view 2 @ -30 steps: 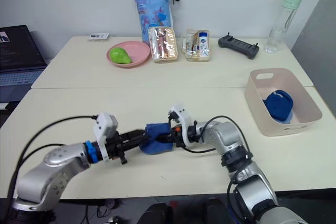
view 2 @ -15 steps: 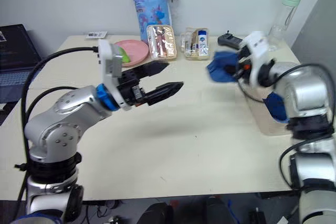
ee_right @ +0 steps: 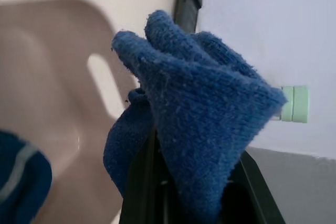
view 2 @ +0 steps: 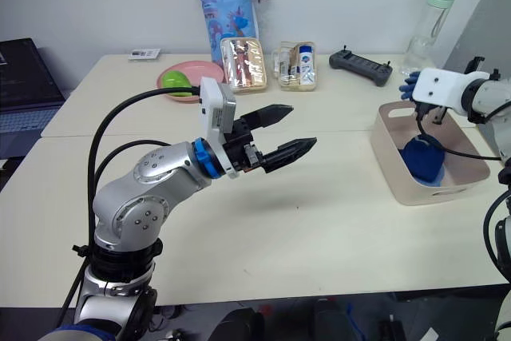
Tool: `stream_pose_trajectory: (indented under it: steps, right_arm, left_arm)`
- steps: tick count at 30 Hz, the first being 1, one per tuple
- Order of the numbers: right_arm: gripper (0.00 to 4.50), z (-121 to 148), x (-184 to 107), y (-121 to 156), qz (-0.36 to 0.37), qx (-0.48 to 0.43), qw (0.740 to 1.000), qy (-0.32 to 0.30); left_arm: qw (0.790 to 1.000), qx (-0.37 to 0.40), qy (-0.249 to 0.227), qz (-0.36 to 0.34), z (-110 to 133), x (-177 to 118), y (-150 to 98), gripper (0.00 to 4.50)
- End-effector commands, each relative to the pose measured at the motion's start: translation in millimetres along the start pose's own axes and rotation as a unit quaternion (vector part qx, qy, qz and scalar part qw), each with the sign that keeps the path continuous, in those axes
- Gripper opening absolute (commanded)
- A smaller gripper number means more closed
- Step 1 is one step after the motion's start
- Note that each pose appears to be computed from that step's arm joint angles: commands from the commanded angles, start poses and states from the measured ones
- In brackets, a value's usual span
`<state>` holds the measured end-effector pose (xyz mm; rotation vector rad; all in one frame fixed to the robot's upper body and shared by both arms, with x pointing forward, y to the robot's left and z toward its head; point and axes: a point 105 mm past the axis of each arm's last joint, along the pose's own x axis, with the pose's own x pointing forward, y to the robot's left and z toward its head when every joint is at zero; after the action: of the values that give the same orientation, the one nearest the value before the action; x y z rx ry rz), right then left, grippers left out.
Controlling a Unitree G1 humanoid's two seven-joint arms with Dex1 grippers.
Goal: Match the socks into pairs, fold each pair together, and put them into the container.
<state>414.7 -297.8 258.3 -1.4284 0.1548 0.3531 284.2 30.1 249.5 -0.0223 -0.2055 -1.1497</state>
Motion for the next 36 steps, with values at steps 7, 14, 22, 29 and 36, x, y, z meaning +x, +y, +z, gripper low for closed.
stream_pose_trajectory:
  steps: [7,14,22,29,36]
  right_arm:
    - [0.20,-10,-20,4,0.001,0.045,0.999,-0.006]
    - [0.20,-6,-21,28,0.018,0.083,0.996,-0.018]
    - [0.20,-16,-17,42,0.032,0.009,0.999,0.017]
    - [0.20,-26,-16,33,-0.004,-0.049,0.998,0.044]
    - [0.20,-31,-16,24,-0.034,-0.083,0.994,0.059]
  left_arm:
    - [1.000,0.003,-0.009,-0.018,2,4,-13,4.50]
    - [1.000,0.017,0.004,-0.022,-1,7,-8,4.50]
    - [1.000,0.015,0.004,-0.010,-2,3,-6,4.50]
    - [1.000,0.016,0.007,-0.004,-3,0,-7,4.50]
    - [1.000,0.019,0.008,-0.003,-3,0,-6,4.50]
